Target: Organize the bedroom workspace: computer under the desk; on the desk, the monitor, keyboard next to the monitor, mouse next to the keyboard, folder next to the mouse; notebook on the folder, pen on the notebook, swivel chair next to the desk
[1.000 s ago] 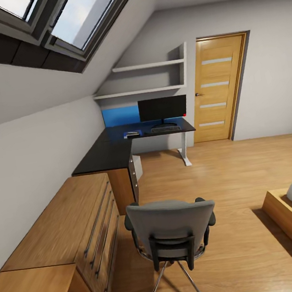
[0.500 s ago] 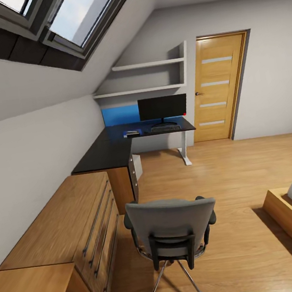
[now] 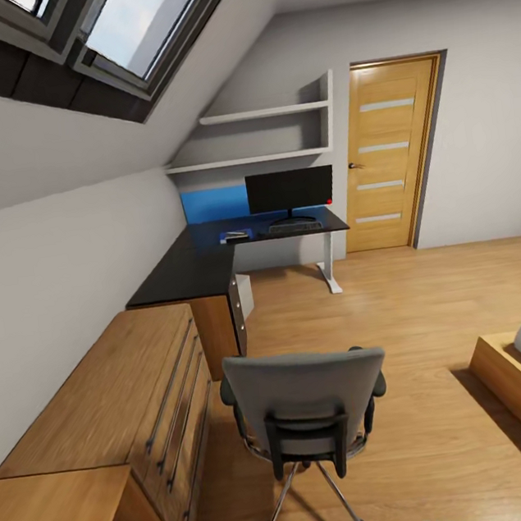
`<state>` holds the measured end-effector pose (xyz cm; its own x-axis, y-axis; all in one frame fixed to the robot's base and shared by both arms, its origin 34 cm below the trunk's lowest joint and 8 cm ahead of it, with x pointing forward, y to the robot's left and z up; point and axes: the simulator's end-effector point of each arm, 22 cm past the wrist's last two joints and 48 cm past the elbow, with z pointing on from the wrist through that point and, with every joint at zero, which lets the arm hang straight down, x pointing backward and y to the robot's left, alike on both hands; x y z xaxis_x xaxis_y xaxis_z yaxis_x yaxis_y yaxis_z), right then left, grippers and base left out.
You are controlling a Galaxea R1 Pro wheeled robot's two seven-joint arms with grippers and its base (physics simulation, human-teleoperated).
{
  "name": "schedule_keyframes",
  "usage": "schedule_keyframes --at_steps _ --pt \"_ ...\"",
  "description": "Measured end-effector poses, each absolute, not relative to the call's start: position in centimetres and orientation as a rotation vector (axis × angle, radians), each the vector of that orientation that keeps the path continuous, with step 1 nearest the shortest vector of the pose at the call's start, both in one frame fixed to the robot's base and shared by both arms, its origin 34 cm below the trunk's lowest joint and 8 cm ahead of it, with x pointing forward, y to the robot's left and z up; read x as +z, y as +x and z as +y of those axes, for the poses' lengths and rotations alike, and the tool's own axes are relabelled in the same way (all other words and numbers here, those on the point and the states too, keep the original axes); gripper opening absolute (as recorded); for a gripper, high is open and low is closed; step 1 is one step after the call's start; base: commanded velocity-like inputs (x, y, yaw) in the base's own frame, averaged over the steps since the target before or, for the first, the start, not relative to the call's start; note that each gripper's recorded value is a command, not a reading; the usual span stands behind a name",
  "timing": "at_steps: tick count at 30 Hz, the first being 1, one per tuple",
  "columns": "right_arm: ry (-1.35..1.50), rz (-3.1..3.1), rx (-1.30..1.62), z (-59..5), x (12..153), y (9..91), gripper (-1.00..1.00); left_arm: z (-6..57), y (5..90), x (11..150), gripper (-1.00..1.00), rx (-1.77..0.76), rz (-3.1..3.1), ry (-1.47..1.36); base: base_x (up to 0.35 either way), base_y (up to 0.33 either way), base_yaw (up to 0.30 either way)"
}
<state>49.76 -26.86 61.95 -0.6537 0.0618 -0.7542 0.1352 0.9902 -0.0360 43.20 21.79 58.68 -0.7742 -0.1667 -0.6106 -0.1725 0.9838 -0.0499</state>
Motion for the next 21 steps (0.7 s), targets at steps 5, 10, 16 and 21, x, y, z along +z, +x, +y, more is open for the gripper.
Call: schedule_keyframes --at_steps 5,10,16,21 --pt "0.136 2.284 -0.112 -26.9 61.3 49.8 1.0 21.8 43.3 58.0 1.0 0.012 2.471 -0.237 -0.172 0.0 0.0" --pt "0.135 2.284 -0.112 -26.9 60.6 49.9 1.0 21.8 43.3 57.3 1.0 0.012 2.471 -0.236 -0.072 0.0 0.0" --pt "0.135 2.284 -0.111 -26.8 59.7 49.9 1.0 21.8 43.4 56.5 1.0 0.012 2.469 -0.236 -0.022 0.0 0.0" --pt "0.134 2.283 -0.111 -26.8 59.0 50.0 1.0 21.8 43.4 55.7 1.0 0.012 2.469 -0.237 -0.005 0.0 0.0"
